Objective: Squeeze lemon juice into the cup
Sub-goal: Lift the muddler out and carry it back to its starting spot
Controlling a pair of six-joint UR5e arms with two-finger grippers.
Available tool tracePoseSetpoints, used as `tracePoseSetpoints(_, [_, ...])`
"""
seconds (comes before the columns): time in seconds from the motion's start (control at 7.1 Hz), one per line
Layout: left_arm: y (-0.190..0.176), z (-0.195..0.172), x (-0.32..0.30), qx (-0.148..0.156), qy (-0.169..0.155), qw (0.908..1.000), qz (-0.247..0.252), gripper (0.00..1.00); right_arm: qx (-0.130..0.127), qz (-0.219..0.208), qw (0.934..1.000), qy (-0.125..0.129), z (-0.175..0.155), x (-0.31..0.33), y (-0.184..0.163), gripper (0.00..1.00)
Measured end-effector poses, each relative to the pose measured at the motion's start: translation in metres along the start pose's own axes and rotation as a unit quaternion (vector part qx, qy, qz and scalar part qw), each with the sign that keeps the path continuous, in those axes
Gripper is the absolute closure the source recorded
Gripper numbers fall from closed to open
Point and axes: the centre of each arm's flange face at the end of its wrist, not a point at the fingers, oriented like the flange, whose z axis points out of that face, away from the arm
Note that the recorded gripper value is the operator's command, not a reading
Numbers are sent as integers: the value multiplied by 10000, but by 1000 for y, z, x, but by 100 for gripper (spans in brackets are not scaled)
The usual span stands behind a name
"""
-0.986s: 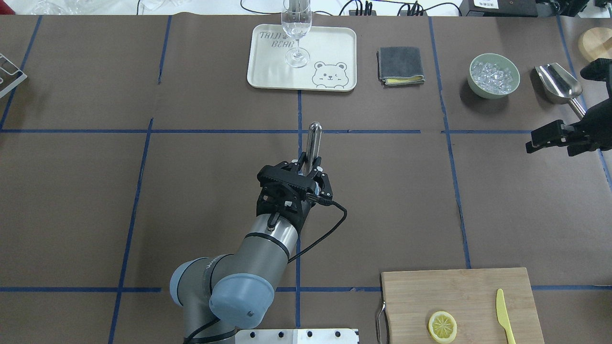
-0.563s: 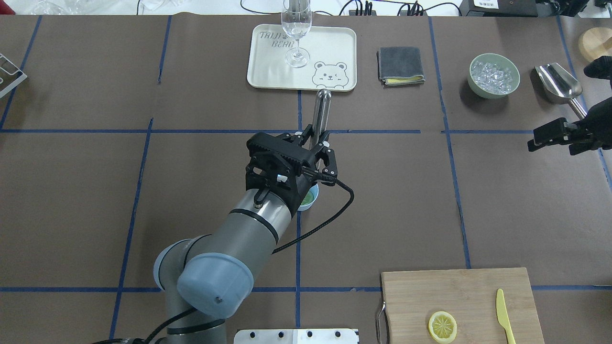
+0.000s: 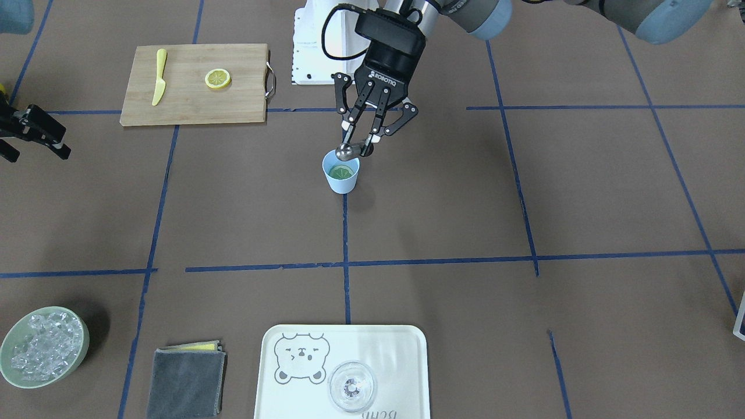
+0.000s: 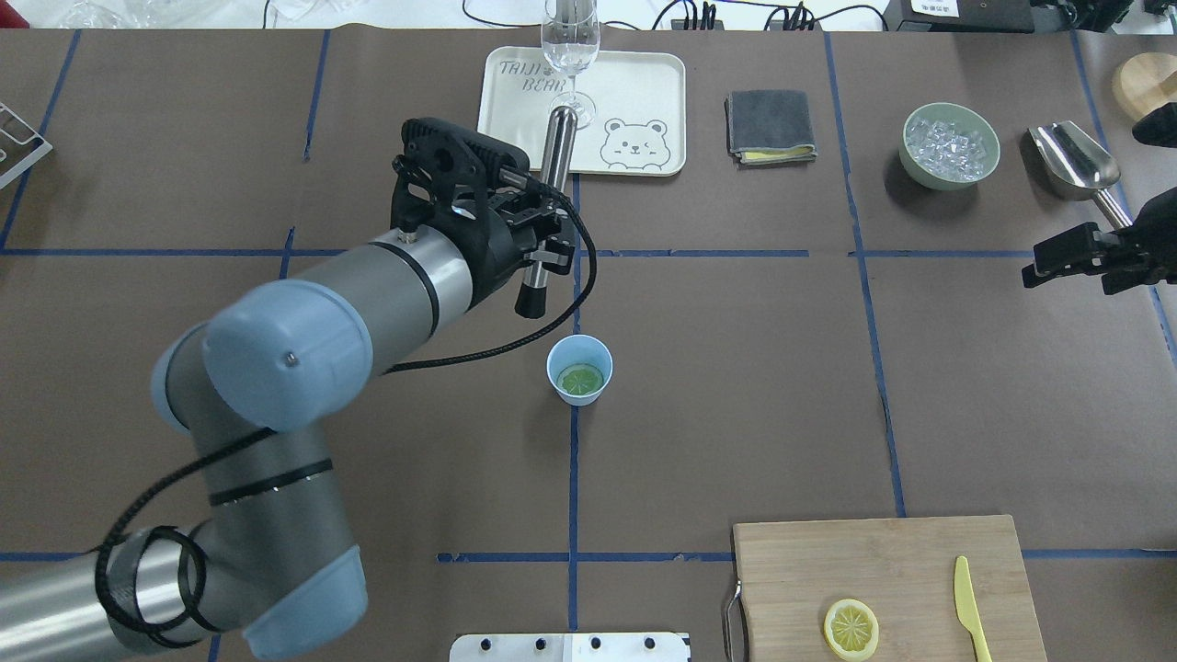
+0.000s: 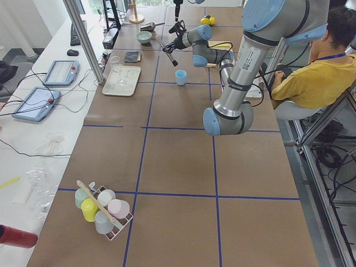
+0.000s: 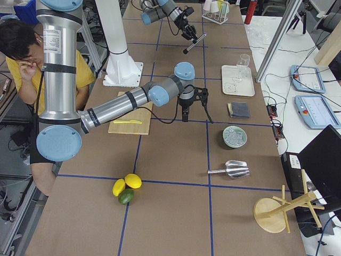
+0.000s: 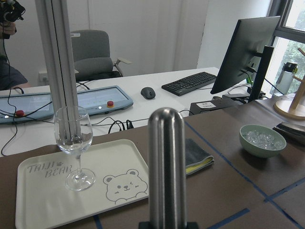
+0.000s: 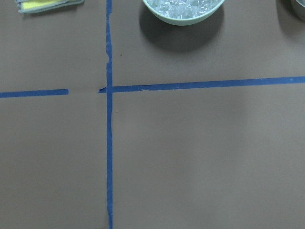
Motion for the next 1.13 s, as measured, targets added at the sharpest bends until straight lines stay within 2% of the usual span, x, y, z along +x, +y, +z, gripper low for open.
tracePoseSetpoints(0.14, [0, -3, -44, -627, -50, 9980, -108, 100, -8, 9, 10000, 15, 1, 3, -1, 0])
tracePoseSetpoints(0.42, [19, -17, -155, -1800, -244, 9817, -578, 100, -44, -45, 9999, 81, 7, 11, -3, 0])
tracePoseSetpoints(0.56, [44, -27, -212, -2336, -431, 9675, -865, 100, -47, -67, 9999, 105, 8, 16, -4, 0])
tracePoseSetpoints(0.85, [102, -33, -286, -3093, -901, 9384, -1250, 100, -23, -12, 10000, 81, 3, 25, -7, 0])
tracePoseSetpoints(1.13, [148, -24, -330, -3792, -1529, 8991, -1566, 100, -38, 46, 10000, 36, 0, 29, -8, 0])
